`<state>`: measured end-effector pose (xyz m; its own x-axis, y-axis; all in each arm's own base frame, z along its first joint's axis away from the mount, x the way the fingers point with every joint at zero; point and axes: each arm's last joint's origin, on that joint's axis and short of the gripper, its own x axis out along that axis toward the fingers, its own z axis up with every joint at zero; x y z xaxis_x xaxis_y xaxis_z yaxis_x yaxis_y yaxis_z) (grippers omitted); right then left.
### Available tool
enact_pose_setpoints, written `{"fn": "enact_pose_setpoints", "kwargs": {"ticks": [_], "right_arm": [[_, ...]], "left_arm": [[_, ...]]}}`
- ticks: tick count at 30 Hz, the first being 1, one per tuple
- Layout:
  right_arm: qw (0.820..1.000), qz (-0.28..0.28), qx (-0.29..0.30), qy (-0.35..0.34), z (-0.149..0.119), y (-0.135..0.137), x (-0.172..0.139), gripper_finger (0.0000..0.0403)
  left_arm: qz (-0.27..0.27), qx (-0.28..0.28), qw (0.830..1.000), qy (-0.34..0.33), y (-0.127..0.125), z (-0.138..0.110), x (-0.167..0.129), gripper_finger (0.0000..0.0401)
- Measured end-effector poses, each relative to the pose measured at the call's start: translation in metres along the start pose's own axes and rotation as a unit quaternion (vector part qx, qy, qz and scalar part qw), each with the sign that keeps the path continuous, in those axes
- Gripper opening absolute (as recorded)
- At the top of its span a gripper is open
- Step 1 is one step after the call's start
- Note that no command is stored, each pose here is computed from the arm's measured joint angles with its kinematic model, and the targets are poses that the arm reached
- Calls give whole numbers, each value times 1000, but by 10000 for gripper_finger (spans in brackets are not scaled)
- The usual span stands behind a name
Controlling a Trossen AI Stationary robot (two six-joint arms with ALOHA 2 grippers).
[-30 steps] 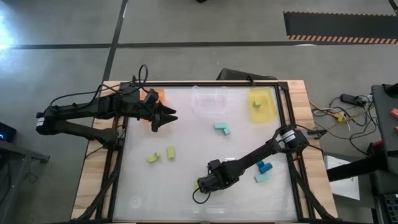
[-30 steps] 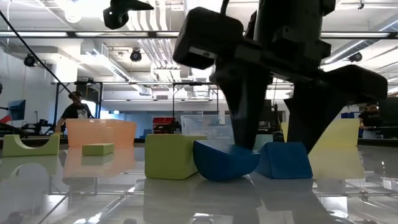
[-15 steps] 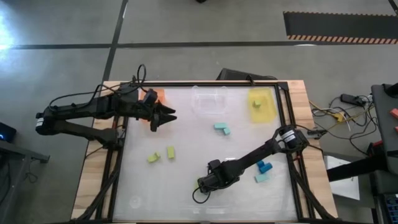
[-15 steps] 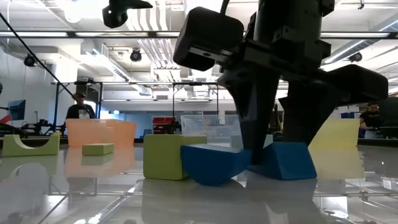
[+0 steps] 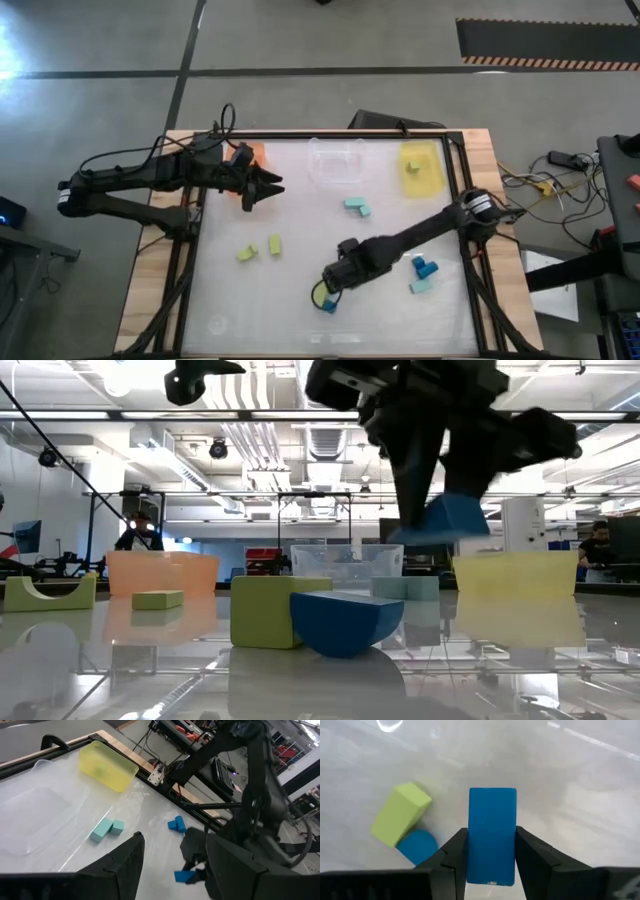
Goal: Sort & place blocks by color
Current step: Put the blue rectangle block into the transparent bin
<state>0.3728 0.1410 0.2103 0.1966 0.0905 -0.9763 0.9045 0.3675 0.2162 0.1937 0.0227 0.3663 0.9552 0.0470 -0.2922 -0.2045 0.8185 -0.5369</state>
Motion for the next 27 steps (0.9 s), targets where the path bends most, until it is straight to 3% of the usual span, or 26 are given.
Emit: {"fn": "enact_pose_setpoints", "kwargs": {"ticks": [9, 15, 22, 27], "right_arm": [[997, 25, -46, -52, 43, -31, -80, 118], [991, 45, -69, -103, 87, -60, -126, 118], [983, 65, -90, -143, 159, -98, -153, 118], [978, 84, -102, -161, 204, -122, -164, 118]], "left_arm": [[-11, -26, 999, -16, -2, 3, 0, 197], [-37, -55, 996, -53, -7, 11, 0, 197], [-80, -80, 987, -111, -14, 23, -1, 197], [-67, -84, 981, -160, -15, 28, -3, 197]]}}
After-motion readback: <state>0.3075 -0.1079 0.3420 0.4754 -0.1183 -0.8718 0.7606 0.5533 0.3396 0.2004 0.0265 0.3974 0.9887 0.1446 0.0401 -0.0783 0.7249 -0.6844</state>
